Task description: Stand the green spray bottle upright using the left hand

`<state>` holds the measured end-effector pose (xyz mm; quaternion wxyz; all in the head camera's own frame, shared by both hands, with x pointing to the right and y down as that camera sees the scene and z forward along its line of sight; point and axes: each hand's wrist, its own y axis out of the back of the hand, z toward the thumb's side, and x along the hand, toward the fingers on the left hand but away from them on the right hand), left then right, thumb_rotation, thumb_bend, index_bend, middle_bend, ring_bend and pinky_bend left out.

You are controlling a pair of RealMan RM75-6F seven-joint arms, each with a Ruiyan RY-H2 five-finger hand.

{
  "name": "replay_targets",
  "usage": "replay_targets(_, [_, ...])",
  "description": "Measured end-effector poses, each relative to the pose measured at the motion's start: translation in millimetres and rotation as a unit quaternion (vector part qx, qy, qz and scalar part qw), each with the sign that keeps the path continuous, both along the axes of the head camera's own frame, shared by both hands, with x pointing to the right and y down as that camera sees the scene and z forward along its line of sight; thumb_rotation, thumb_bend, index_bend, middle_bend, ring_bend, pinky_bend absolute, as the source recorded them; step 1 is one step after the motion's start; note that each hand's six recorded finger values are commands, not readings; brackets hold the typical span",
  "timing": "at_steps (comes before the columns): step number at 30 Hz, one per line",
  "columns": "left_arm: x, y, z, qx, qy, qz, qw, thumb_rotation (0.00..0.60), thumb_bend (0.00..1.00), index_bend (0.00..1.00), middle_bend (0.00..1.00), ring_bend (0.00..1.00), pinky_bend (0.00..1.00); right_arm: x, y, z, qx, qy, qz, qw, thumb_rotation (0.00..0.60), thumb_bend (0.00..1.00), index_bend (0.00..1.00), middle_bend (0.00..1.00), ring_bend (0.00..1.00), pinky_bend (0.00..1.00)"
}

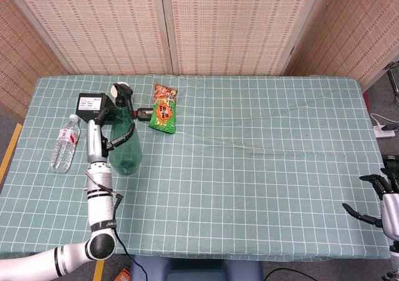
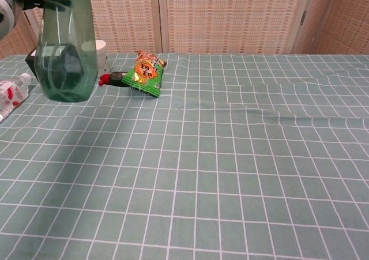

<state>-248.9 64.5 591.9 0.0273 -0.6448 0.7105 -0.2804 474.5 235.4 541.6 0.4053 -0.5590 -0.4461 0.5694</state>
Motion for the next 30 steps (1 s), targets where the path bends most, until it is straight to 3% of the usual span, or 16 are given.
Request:
replay_targets(5, [-21,-9,-2,0.036,0.094,-0.038,0.9942,0.600,0.30,0.54,0.72,0.48,0.29,1,2,1,0.000,0.003,-0.001,1.0000,0.600,0.00,0.38,0.36,0.17,0.11])
replay_targets(8, [-35,-17,-4,0.067,0.122,-0.058,0.9885,0.600,0.30,0.51,0.70,0.46,0.28,1,1,2,-0.007,0.008,0.001,0.9999,0.600,0.00,0.38,0.36,0.17,0.11])
replay_targets(15, [-61,-23,5,0.129,0.070,-0.056,0.9876,0.600,0.30,0.51,0.69,0.44,0.25,2,2,2,-0.016,0.018,0.010,0.9997,0.600,0.00,0.38,0.36,0.17,0.11])
replay_targets(21, [-84,-18,32,0.143,0.017,-0.047,0.9884,0.600,0.30,0.50,0.68,0.43,0.24,5,3,2,-0.026,0.030,0.025,0.9989,0.600,0.00,0.37,0.36,0.17,0.12])
replay_targets(30, [-99,-4,61,0.143,0.019,-0.053,0.9882,0.600,0.28,0.46,0.66,0.39,0.22,7,4,2,-0.036,0.043,0.038,0.9977,0.600,0.00,0.36,0.36,0.18,0.12])
